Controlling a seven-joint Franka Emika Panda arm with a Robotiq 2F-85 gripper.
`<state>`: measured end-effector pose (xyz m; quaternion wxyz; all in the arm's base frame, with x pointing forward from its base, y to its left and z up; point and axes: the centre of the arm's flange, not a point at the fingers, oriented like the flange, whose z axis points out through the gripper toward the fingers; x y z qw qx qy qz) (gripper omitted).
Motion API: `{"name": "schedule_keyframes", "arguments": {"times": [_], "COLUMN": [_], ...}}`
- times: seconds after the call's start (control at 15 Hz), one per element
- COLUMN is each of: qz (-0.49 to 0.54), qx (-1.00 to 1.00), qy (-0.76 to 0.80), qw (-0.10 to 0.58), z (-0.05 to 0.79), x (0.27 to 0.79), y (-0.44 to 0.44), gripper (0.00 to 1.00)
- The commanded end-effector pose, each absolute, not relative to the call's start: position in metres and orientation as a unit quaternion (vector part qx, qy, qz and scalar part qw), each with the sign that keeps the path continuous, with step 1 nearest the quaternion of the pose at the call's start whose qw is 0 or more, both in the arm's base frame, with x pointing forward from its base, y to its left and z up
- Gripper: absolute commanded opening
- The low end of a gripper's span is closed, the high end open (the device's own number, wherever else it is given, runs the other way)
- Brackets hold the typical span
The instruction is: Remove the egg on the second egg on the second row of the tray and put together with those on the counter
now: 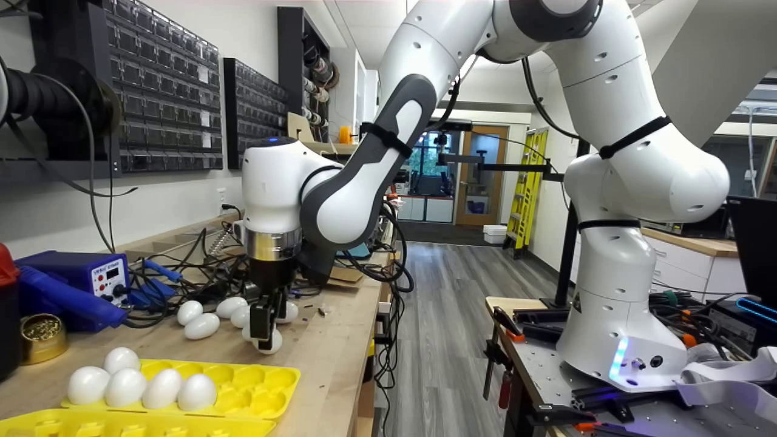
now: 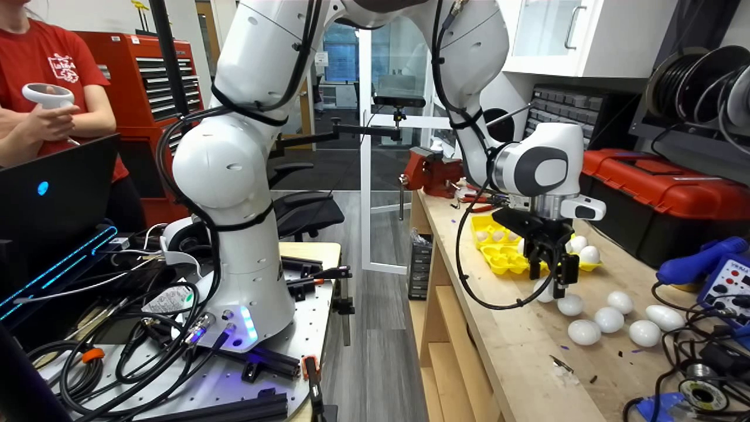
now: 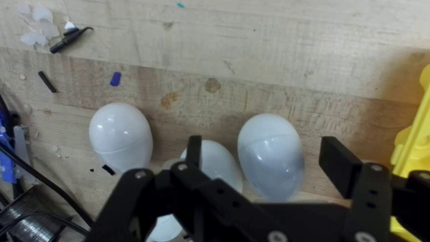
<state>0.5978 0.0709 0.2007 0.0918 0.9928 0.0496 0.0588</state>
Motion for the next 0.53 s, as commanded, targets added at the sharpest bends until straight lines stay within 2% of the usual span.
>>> {"name": "schedule_keyframes", "arguments": {"times": [0.0,0.27,0.33,0.47], "qz": [0.066,0.067,0.072,0.074], "qx": [0.993,0.993,0.992,0.992], "qy": [0.037,0.031,0.045,0.043], "qw": [0.093,0.090,0.089,0.089], "z": [0.221,0.237,0.217,0.223], "x": [0.588,0.583,0.600,0.599], "y": [0.069,0.071,0.071,0.072], "gripper": [1.00,1.00,1.00,1.00]}}
